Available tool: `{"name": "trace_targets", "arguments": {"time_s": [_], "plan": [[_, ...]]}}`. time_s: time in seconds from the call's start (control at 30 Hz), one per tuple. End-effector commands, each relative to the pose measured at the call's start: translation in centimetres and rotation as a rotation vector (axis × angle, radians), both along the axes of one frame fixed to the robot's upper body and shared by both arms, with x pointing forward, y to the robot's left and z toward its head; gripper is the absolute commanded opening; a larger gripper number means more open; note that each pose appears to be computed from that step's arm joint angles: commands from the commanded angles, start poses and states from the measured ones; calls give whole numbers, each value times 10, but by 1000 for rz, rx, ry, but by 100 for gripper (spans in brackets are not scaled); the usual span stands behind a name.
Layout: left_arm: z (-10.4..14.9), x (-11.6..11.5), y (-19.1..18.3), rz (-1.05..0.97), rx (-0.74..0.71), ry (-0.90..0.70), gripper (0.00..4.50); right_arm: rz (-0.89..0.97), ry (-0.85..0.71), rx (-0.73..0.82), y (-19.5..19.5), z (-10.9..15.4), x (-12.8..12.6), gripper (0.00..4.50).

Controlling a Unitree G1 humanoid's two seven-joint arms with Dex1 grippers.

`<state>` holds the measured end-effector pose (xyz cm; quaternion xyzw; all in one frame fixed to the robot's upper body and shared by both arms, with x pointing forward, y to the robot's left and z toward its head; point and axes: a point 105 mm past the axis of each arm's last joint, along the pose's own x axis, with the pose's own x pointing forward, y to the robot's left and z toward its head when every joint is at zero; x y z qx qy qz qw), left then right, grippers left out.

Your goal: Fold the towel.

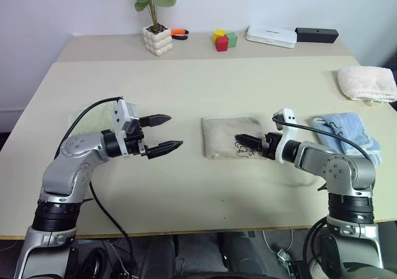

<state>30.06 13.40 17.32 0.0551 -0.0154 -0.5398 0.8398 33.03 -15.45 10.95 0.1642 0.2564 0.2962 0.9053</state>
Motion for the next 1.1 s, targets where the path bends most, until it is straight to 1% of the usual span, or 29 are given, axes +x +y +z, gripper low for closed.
{"name": "trace_targets", "arguments": {"time_s": [0.03,0.1,0.2,0.33,0.43,0.57,0.6,0.67,0.77,0.8,0.9,1.03,1.1], "plan": [[11,-2,-3,1,-22,-50,450,27,-39,22,11,7,-1,263],[10,-1,-4,8,-24,-51,450,-7,-35,24,10,4,2,156],[11,1,-6,12,-30,-48,450,-62,-42,45,3,7,8,4],[11,5,-7,19,-34,-52,450,-99,-46,90,-5,14,10,4],[13,6,-13,-2,-58,-48,450,-179,-86,176,-19,32,17,4],[19,9,-20,-32,-87,-67,450,-351,-223,329,-50,78,28,4],[19,10,-23,-37,-92,-68,450,-380,-244,354,-57,85,29,4],[21,13,-30,-60,-105,-75,450,-501,-304,381,-82,101,28,4],[24,17,-41,-98,-121,-86,450,-690,-371,371,-117,114,22,4],[24,19,-43,-114,-128,-85,450,-788,-401,367,-135,118,16,4],[22,23,-53,-157,-136,-74,450,-967,-443,375,-172,121,-3,4],[19,24,-62,-202,-146,-65,450,-1106,-464,411,-203,122,-24,4],[18,24,-67,-215,-149,-63,450,-1142,-461,423,-212,121,-31,4]]}}
